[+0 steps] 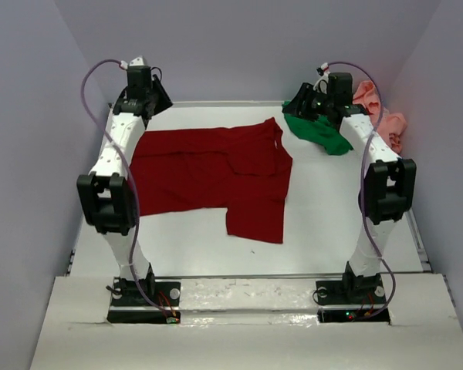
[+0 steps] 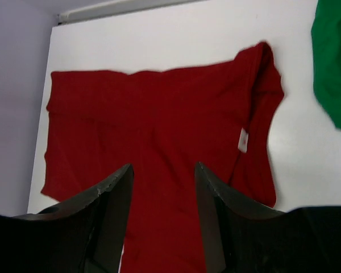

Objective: Fold and stack the t-shirts

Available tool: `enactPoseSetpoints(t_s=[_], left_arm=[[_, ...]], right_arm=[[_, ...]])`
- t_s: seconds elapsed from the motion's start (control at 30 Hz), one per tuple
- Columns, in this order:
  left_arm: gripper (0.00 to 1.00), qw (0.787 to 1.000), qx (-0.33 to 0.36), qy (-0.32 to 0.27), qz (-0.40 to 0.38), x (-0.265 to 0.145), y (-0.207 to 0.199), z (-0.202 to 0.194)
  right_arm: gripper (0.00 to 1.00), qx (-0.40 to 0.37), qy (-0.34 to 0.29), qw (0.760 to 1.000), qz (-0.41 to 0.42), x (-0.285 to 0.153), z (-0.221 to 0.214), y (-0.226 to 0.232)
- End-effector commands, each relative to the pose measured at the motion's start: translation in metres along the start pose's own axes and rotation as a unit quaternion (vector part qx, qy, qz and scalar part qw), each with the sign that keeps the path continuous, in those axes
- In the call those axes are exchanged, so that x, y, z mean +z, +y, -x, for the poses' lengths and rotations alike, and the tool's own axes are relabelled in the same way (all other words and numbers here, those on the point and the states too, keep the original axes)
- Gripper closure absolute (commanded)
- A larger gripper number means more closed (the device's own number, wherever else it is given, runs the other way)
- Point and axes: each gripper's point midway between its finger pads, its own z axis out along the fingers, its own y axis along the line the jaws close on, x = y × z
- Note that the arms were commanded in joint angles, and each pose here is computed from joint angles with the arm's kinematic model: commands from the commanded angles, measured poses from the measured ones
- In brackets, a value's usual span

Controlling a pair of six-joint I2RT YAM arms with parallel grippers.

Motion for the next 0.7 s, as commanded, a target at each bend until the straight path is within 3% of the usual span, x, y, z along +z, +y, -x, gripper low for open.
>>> enactPoseSetpoints(t_s=[0.0,0.1,0.13,0.3,0.37,0.43,0.67], left_arm=[[0.5,0.997,0.007,0.009,0.081,-0.055,0.057,-0.026],[0.28,0.992,-0.004,0.017,0.126,-0.081,0.099,-0.055],[0.25,0.99,-0.015,0.014,0.139,-0.088,0.115,-0.057],[0.2,0.979,-0.069,0.037,0.189,-0.114,0.17,-0.099],[0.26,0.97,-0.103,0.072,0.207,-0.12,0.195,-0.123],[0.26,0.965,-0.12,0.099,0.212,-0.124,0.211,-0.144],[0.17,0.957,-0.159,0.095,0.224,-0.16,0.236,-0.165]], right_arm=[[0.48,0.044,0.063,0.996,-0.033,-0.049,-0.055,-0.001],[0.48,0.027,0.117,0.99,-0.069,-0.077,-0.108,0.0],[0.48,0.024,0.128,0.989,-0.075,-0.084,-0.119,0.002],[0.48,0.024,0.197,0.975,-0.097,-0.12,-0.185,0.02],[0.48,0.037,0.237,0.966,-0.095,-0.131,-0.215,0.029],[0.48,0.042,0.26,0.96,-0.098,-0.137,-0.235,0.034],[0.44,0.055,0.315,0.941,-0.111,-0.176,-0.304,0.042]])
